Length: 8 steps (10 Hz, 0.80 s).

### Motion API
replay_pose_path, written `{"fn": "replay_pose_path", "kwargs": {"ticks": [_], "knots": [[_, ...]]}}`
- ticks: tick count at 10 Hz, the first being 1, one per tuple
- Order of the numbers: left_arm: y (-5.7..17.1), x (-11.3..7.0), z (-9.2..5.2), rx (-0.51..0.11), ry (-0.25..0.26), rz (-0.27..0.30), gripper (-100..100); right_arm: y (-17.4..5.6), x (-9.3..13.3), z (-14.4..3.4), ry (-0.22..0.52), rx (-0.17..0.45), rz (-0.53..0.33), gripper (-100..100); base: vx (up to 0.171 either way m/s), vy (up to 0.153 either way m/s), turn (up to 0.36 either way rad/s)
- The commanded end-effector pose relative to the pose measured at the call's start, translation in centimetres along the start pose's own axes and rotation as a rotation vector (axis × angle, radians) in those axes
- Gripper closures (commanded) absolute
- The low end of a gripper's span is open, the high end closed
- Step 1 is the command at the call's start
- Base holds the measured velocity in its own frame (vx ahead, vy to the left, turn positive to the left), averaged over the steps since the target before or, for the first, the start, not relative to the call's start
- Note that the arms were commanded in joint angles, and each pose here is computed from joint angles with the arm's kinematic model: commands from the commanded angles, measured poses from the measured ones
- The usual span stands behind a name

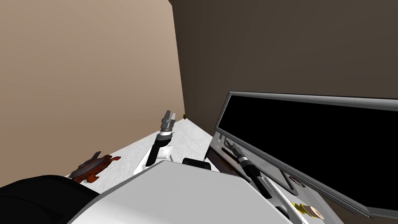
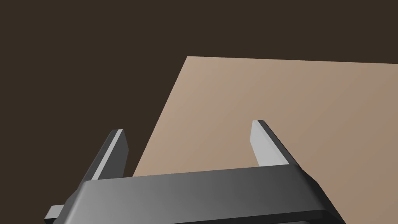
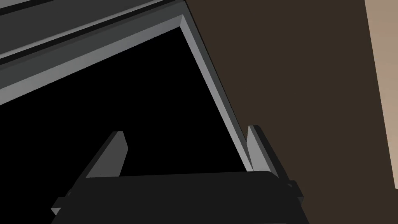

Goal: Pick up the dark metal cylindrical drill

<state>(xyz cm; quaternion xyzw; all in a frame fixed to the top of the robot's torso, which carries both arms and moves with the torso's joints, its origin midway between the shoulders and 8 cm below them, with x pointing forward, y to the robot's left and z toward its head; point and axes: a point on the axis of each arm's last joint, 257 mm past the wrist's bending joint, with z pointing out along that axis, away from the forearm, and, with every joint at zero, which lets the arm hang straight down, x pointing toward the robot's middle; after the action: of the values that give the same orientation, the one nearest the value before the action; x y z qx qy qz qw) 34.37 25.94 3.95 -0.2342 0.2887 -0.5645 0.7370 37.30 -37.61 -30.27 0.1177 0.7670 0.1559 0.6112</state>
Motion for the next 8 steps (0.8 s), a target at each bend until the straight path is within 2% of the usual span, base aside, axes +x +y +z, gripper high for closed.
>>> {"fn": "replay_pose_path", "kwargs": {"ticks": [1, 2, 4, 5, 6, 8], "knots": [[0.0, 0.0, 0.0, 0.000, 0.000, 0.000, 0, -1.8, 2.4, -0.5, 0.066, 0.032, -0.062, -100, 0.023, 0.012, 0.226], [0.0, 0.0, 0.0, 0.000, 0.000, 0.000, 0, -2.2, 2.7, -0.6, 0.072, 0.040, -0.061, -100, 0.017, 0.006, 0.126], [0.0, 0.0, 0.0, 0.000, 0.000, 0.000, 0, -5.8, 6.6, -2.5, 0.197, 0.105, -0.154, -100, 0.022, 0.008, 0.363], [0.0, 0.0, 0.0, 0.000, 0.000, 0.000, 0, -5.9, 6.5, -2.5, 0.199, 0.104, -0.162, -100, 0.023, -0.007, 0.119], [0.0, 0.0, 0.0, 0.000, 0.000, 0.000, 0, -7.8, 8.3, -3.8, 0.265, 0.134, -0.211, -100, 0.021, -0.001, 0.181], [0.0, 0.0, 0.0, 0.000, 0.000, 0.000, 0, -11.4, 11.8, -7.1, 0.398, 0.188, -0.305, -100, 0.029, -0.010, 0.392]]}}
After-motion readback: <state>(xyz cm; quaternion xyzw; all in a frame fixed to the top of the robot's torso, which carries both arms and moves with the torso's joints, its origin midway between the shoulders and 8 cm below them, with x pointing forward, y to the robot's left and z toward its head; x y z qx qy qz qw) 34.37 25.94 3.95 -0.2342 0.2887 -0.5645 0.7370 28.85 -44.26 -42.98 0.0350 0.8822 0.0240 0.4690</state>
